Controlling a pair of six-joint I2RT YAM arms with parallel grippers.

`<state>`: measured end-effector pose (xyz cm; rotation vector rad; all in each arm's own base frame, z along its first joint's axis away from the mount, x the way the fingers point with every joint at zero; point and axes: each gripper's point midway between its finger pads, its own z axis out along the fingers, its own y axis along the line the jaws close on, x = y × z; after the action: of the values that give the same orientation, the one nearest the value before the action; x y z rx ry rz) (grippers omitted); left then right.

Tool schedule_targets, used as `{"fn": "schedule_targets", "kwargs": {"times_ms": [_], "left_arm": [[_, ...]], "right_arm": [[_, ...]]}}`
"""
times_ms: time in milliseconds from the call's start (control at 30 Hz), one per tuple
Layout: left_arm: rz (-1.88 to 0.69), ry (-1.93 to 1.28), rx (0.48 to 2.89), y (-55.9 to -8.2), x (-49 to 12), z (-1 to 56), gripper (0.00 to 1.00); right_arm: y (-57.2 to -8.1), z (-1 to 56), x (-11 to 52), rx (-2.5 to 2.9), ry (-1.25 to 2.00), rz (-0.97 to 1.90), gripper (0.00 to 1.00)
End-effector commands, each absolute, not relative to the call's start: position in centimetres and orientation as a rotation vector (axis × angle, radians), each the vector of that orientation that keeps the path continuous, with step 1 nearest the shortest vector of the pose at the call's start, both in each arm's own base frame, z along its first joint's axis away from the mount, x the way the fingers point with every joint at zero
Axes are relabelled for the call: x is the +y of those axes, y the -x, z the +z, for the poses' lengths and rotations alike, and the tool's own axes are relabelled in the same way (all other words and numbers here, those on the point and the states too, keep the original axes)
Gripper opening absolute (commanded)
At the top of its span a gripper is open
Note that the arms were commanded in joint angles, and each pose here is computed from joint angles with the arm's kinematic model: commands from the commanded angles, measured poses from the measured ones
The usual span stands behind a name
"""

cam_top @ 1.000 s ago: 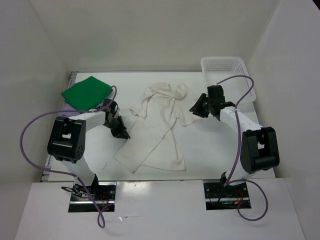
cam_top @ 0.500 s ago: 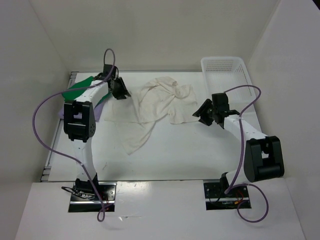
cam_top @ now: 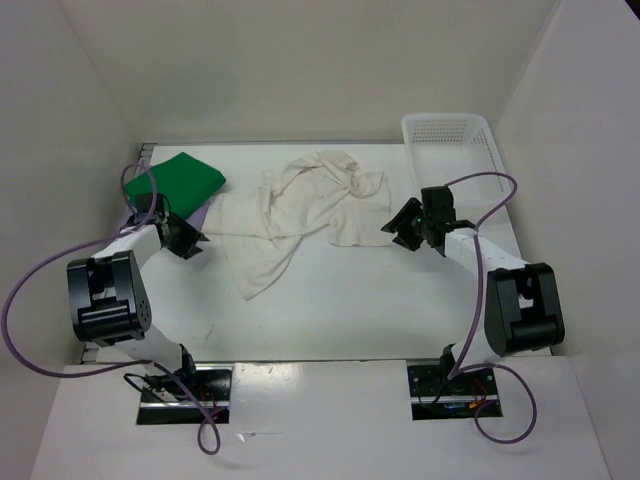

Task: Fold and stack the t-shirts
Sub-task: Flatten out the tshirt

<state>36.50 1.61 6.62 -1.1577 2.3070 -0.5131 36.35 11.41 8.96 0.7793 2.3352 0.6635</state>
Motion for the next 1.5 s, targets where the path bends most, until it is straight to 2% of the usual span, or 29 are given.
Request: {"fn": "schedule_targets", "kwargs": {"times_ms": [0,300,667,800,833,900,1033,1167,1367,1467], "left_arm": [[-0.617,1.279,2.201,-38.8,1.2,5.2,0.45],[-0.513,1.437,2.076,-40.6,3.5,3.3,0.45],[-0.427,1.523,2.018,-42.9,5.4,1.2,0.35],[-0.438,1.519,2.040,-43.2,4.9,0.9,0.16],[-0.431,1.528,2.052,-42.9,4.8,0.7,0.07],[-0.432,1.505,2.050,-43.1,4.9,1.6,0.00],[-0.449,1.388,2.049,-43.8,4.6,5.4,0.00],[-0.482,1.246,2.046,-43.8,3.0,9.1,0.00],[-0.545,1.169,2.084,-42.0,1.3,10.7,0.00],[-0.580,1.143,2.091,-41.5,0.3,11.2,0.00]], "right_arm": [[-37.0,9.2,12.8,2.331,-0.703,0.750,0.54],[-36.5,9.1,13.8,2.350,-0.649,0.776,0.54],[-36.4,9.9,13.6,2.332,-0.646,0.770,0.54],[-36.6,9.5,12.1,2.314,-0.708,0.666,0.54],[-37.0,9.3,11.3,2.292,-0.747,0.613,0.54],[-36.8,7.5,9.8,2.315,-0.831,0.553,0.54],[-37.3,3.5,7.5,2.342,-0.957,0.425,0.56],[-39.0,2.8,7.5,2.348,-0.964,0.408,0.56],[-38.8,2.2,7.9,2.394,-0.968,0.392,0.56],[-38.9,1.7,8.7,2.455,-0.929,0.400,0.44]]}}
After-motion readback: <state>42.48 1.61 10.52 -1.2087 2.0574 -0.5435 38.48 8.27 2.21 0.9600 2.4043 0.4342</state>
